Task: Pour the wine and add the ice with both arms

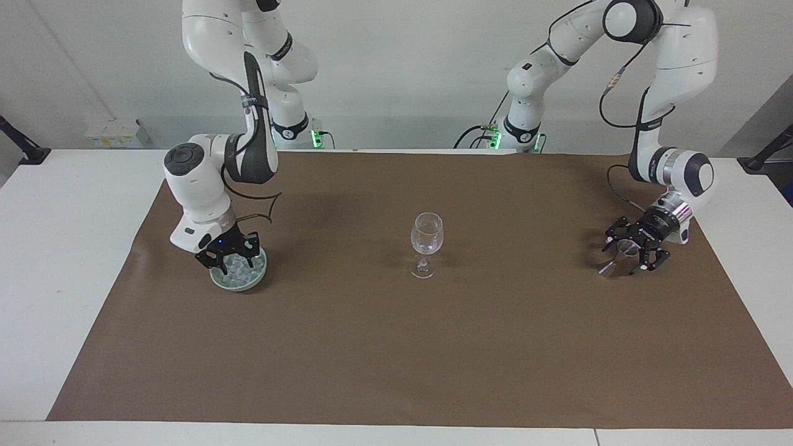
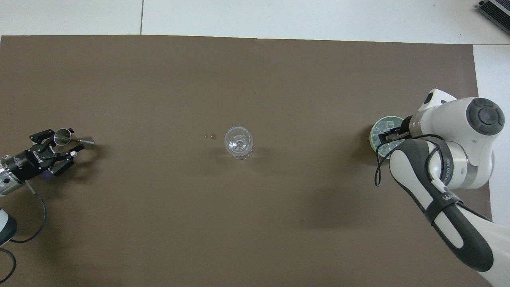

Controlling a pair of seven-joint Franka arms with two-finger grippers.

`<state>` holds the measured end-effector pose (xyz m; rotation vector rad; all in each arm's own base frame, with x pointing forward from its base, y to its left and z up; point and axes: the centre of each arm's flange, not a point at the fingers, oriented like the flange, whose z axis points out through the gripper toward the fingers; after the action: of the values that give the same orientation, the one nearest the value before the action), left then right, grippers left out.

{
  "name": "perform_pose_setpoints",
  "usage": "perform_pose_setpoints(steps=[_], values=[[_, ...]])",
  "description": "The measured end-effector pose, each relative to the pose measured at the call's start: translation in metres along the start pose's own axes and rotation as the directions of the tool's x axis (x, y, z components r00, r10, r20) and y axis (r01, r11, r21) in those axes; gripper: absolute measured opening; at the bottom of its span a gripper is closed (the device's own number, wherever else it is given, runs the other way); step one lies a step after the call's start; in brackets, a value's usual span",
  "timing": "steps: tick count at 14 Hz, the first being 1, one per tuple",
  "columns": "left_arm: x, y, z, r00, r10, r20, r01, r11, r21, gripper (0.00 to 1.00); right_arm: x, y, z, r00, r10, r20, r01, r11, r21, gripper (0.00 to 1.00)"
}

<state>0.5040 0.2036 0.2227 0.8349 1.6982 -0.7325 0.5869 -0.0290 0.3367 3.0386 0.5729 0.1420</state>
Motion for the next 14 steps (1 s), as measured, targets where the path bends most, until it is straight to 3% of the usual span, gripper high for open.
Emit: perform_pose_setpoints(steps=[1, 4, 5, 10, 12, 14], values=[[0.0, 0.0, -0.001, 1.0, 0.0, 0.0, 0.0, 1.0, -0.002, 1.0, -0.002, 0.004, 0.0, 1.0, -0.005, 0.001, 0.005, 1.0, 0.0, 0.63], [-0.002, 0.003, -0.007, 1.0, 0.002, 0.016, -0.002, 1.0, -0.005, 1.0, -0.005, 0.009, 0.001, 1.0, -0.006, 0.003, 0.006, 1.0, -0.001, 0.59], [-0.003, 0.003, -0.007, 1.0, 0.005, 0.023, -0.005, 1.0, -0.002, 1.0, -0.005, 0.009, 0.001, 1.0, -0.007, 0.003, 0.007, 1.0, -0.001, 0.53], [-0.013, 0.008, -0.01, 0.998, 0.022, 0.058, -0.023, 1.0, 0.01, 1.0, -0.005, 0.008, 0.002, 1.0, -0.008, 0.005, 0.008, 1.0, 0.001, 0.5], [-0.018, 0.011, -0.011, 0.997, 0.032, 0.07, -0.033, 0.999, 0.016, 1.0, -0.005, 0.008, 0.002, 1.0, -0.008, 0.007, 0.008, 1.0, 0.002, 0.34], [-0.024, 0.013, -0.011, 0.997, 0.033, 0.077, -0.035, 0.999, 0.018, 1.0, -0.005, 0.008, 0.002, 1.0, -0.008, 0.008, 0.008, 1.0, 0.002, 0.29]])
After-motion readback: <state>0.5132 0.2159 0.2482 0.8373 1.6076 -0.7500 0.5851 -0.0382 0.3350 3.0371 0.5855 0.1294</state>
